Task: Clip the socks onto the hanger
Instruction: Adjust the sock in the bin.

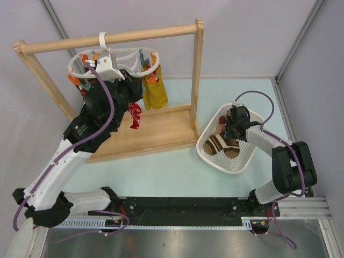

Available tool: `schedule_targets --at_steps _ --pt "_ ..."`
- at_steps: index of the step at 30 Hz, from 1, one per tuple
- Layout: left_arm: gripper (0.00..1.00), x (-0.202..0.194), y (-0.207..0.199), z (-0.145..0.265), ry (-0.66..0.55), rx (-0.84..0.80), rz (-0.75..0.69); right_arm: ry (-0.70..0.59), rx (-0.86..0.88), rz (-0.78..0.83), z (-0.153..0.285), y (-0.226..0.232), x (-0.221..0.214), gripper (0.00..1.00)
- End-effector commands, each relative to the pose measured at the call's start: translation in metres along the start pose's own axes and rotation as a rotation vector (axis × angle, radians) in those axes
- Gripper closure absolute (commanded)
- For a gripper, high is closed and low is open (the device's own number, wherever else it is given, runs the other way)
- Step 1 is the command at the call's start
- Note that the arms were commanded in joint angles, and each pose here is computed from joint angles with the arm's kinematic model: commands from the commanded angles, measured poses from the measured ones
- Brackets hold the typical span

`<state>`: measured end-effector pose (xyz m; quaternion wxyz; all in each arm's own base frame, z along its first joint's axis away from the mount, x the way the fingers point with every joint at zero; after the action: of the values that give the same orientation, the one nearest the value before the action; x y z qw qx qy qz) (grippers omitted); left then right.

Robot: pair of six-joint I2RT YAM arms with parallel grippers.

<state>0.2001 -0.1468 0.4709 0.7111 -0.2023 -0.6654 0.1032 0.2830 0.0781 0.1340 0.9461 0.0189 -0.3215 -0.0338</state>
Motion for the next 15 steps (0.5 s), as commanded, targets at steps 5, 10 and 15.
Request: schedule_targets --at_steps 5,10,15 --pt "0.99 0.02 0.002 0.007 -0.071 -0.001 0.043 0.004 -0.039 0.0 -0.012 -0.004 -0.006 0.6" --pt "0.99 0.019 0.002 0.007 -0.068 -0.005 0.048 0.035 -0.024 0.001 -0.013 -0.004 -0.013 0.66" --pt "0.99 0.02 0.003 0.008 -0.071 0.0 0.048 0.022 0.0 0.008 0.001 -0.004 -0.01 0.87"
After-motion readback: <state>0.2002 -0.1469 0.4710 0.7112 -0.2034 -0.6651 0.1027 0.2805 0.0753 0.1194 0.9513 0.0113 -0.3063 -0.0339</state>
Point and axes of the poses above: each gripper's point midway between its finger pads, its own z axis back along the fingers, its own y axis along the line the jaws close on, x = y × z, the point moved 10 cm from there along z, back along the fingers, and after that the axes turned 3 degrees about z, right-handed, at the moved point
